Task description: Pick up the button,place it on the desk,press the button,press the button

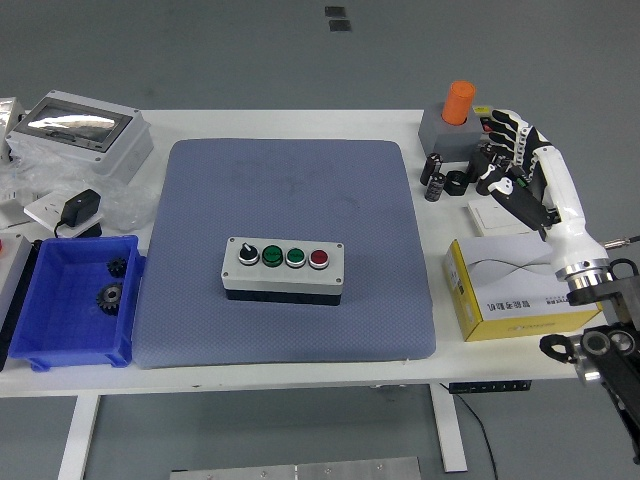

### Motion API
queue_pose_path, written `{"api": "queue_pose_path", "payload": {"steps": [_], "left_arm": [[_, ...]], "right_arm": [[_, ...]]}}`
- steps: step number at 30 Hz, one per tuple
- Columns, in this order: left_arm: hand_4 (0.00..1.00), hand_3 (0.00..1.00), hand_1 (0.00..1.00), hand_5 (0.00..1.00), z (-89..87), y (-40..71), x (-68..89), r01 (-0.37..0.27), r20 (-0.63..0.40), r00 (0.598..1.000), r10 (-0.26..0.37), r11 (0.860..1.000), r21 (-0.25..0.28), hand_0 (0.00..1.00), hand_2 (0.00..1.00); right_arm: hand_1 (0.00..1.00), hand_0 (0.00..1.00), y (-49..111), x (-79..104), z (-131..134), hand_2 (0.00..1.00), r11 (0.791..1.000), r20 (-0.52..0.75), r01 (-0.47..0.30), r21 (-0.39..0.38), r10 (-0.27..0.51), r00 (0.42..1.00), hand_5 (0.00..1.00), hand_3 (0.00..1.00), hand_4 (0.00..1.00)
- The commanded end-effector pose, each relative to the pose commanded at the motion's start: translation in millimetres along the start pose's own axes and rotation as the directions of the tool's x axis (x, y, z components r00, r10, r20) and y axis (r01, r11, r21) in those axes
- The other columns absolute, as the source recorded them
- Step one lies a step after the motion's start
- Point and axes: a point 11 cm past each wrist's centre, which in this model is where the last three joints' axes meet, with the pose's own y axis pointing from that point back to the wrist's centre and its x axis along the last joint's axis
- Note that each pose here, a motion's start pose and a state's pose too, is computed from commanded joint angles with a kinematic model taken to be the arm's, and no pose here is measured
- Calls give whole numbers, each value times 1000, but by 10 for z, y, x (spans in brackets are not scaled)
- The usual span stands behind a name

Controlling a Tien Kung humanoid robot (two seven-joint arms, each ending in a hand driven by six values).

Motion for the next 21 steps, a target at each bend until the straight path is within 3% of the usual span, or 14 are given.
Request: {"api": "queue_pose_path", "payload": {"steps": [4,5,10,11,21], "left_arm": [[657,814,686,964,-30,-5,-25,5,0,1000,-5,1000,6,705,675],[674,817,686,970,-36,-6,-32,7,0,1000,-7,1000,7,705,678],[674,817,686,970,-55,-10,-50,12,-2,1000,-12,1000,9,705,678],[667,815,687,962,-58,-10,-46,11,-3,1000,-11,1000,10,705,678],[635,815,686,946,-33,-11,-78,15,-9,1000,-14,1000,3,704,679]], "right_arm": [[847,827,34,73,19,874,999,60,-37,0,37,998,526,882,829],[879,858,36,80,21,918,999,70,-42,-1,42,997,690,934,998],[879,858,45,80,45,918,998,107,-58,-9,58,993,690,934,998],[851,836,48,75,56,891,998,113,-58,-13,59,992,797,901,998],[845,834,57,68,106,880,997,149,-68,-29,71,986,849,896,998]]}}
